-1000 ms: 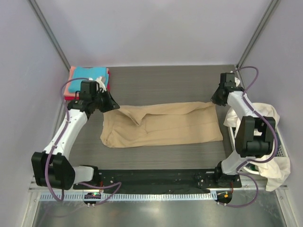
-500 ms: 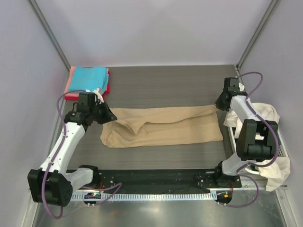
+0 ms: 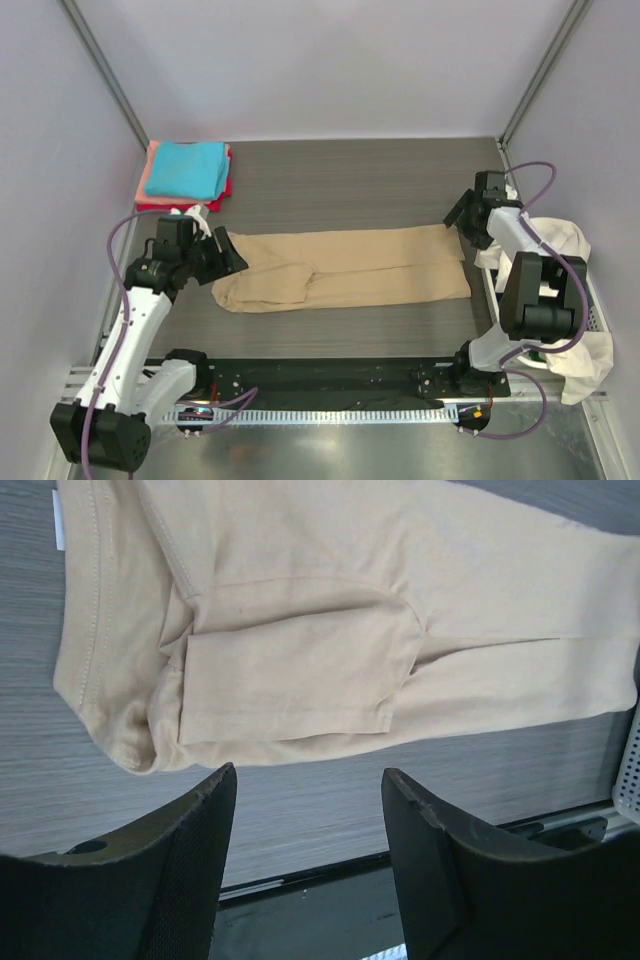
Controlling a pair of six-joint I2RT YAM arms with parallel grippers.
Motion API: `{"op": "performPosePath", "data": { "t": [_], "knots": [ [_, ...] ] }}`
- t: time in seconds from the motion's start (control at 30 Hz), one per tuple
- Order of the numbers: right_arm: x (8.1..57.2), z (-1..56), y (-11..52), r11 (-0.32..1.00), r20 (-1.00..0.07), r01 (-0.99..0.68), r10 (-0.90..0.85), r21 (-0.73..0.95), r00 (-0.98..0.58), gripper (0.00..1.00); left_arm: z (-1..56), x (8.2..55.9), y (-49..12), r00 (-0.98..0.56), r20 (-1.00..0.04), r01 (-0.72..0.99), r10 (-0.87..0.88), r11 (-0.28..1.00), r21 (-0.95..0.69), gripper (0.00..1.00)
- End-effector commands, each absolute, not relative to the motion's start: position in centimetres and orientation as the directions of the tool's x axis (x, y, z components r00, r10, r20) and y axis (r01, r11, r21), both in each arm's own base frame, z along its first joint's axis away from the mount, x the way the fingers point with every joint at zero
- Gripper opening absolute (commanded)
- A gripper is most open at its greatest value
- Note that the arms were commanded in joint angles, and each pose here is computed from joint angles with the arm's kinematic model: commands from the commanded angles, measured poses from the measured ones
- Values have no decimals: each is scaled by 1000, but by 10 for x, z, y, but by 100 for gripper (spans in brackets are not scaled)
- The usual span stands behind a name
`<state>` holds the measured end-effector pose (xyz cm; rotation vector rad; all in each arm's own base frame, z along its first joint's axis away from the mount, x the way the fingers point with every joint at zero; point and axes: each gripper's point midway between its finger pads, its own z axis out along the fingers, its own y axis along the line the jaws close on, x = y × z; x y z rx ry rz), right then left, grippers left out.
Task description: Fold and stack the t-shirts
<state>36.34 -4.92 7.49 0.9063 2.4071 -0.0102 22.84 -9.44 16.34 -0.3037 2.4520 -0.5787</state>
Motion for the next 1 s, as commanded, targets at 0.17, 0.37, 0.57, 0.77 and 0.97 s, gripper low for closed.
{"op": "performPosePath", "data": {
  "t": [0.17,0.37,0.57,0.77,0.97],
  "knots": [
    [390,140,18,881,-661,407,456,240,-596,78,152,237,-95,-768,-487,-147,-416,855,-497,60],
    [387,77,53,922,-554,346,381,171,-740,75,83,265,-106,-802,-429,-265,-416,891,-369,60],
    [356,26,57,933,-459,348,350,91,-817,73,20,297,-120,-851,-324,-330,-413,901,-281,56],
    [313,-6,73,935,-351,337,352,105,-868,71,2,349,-138,-854,-314,-336,-415,900,-276,54],
    [261,11,114,939,-336,301,341,166,-878,81,-3,439,-182,-843,-279,-354,-460,865,-356,51]
  ]
}}
